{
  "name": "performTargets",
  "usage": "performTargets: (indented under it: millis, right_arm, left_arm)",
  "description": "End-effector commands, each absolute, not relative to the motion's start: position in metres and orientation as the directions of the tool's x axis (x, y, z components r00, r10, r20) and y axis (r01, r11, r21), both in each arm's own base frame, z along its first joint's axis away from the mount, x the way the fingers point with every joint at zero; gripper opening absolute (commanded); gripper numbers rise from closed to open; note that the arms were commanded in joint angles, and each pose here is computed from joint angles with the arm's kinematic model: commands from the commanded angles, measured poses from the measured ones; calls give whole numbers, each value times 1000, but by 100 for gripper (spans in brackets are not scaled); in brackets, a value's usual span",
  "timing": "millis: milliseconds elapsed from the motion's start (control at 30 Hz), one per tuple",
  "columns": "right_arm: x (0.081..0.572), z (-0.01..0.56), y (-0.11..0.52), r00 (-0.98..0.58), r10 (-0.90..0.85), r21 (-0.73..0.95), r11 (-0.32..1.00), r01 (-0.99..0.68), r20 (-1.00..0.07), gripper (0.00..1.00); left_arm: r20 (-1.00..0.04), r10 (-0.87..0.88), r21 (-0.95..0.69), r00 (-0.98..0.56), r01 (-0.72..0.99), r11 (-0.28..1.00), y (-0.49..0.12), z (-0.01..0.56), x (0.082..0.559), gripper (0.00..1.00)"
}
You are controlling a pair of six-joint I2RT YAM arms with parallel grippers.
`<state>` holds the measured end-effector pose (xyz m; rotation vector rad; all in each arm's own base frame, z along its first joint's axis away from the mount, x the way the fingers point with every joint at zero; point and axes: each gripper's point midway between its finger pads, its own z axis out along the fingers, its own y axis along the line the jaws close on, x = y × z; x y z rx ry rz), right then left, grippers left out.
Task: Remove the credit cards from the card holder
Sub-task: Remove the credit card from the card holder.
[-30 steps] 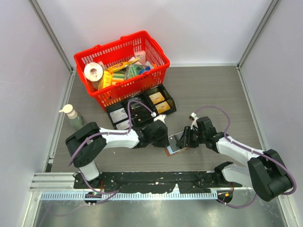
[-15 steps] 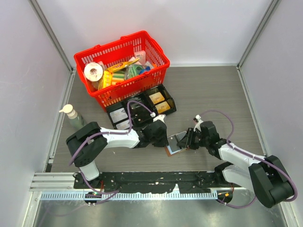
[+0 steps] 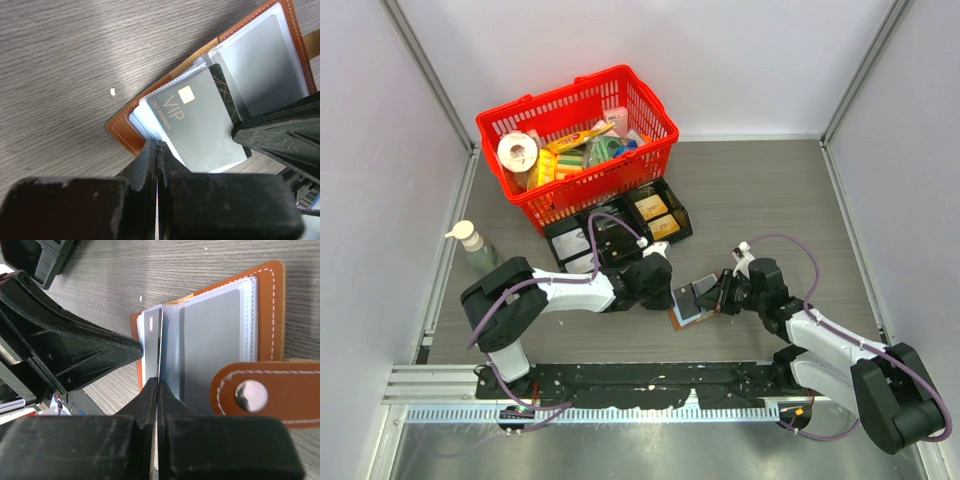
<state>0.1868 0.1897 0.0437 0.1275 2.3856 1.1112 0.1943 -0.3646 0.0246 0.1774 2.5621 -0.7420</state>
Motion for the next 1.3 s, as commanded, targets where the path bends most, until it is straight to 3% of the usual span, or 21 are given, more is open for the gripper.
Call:
performTargets:
  millis: [0,367,567,733,900,1133,1267]
  right_arm:
    - [193,53,187,-850,293,733,664,-148,-438,1]
    - [195,50,179,-848,295,715,687,-131,-439,1]
    - [187,42,185,-886,234,725,672,-150,-400,2]
    - [189,42,188,-891,222,730,664,-160,-396,2]
    - [191,44,188,-888,219,724,670,-166,-405,4]
    - [196,47,187,-882,232,719,676,-158,-411,9]
    - [200,46,187,-879,247,717,682,-141,-408,16]
  left_arm:
    - [-428,15,-415,-903,212,885,-349,1,192,0]
    - [-430,6,-432,-903,212,877,-346,5,195,1]
    - [-479,-12,-536,-878,281,796,-373,44,199,20]
    - [-501,-8,-606,-865,344,717,-396,74,199,24]
    - [-491,18,-579,-871,341,740,-400,58,202,19]
    - [-437,28,-518,-899,277,810,-378,24,194,1]
    - [-419,27,-494,-908,252,832,-365,13,189,0]
